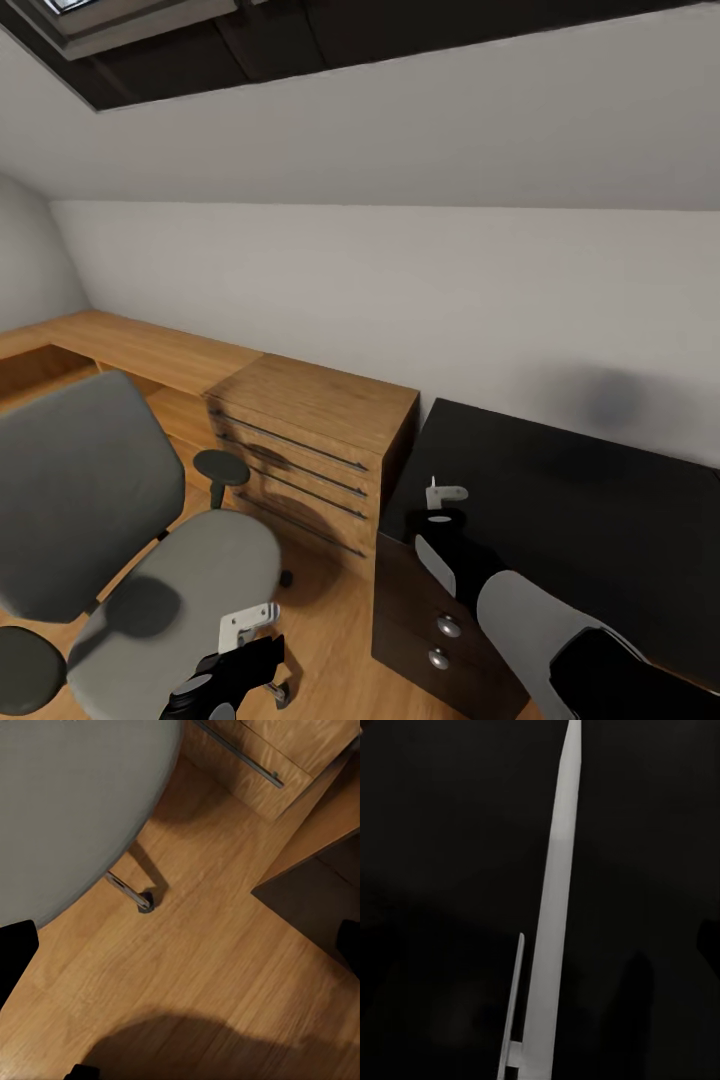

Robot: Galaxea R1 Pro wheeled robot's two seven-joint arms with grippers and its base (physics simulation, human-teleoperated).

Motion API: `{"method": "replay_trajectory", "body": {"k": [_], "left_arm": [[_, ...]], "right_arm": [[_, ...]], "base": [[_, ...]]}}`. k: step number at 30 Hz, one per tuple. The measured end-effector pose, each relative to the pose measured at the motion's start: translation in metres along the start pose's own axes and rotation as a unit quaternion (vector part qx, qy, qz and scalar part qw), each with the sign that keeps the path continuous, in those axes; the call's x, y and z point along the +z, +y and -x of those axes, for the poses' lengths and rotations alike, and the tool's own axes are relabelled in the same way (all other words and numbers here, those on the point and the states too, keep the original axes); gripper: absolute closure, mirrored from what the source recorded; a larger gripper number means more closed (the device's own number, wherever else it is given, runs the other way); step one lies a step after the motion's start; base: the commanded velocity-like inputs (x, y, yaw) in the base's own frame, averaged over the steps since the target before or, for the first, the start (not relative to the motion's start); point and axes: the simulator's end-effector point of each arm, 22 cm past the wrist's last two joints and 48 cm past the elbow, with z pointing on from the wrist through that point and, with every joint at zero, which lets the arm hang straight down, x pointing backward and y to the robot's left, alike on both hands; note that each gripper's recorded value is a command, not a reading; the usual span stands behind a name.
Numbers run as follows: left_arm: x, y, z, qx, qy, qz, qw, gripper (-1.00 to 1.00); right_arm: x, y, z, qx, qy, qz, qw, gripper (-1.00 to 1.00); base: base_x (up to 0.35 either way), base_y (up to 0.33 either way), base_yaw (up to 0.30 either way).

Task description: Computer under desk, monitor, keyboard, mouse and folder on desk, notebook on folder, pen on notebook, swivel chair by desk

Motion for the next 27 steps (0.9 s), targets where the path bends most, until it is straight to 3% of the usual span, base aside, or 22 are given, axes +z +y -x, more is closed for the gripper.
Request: {"method": "replay_trajectory", "body": {"k": [10,27], "left_arm": [[-0.004,-0.003,0.008,-0.003,-0.008,-0.005,0.9999,-1.0],[-0.006,-0.005,0.011,-0.006,-0.011,-0.008,0.9999,-1.0]], "right_arm": [[-0.002,0.004,-0.004,0.018,0.024,0.009,0.9995,-1.0],[-0.002,0.005,-0.004,0.025,0.031,0.011,0.9991,-1.0]], "base": [[0.0,0.0,0.0],[0.0,0.0,0.0]]}}
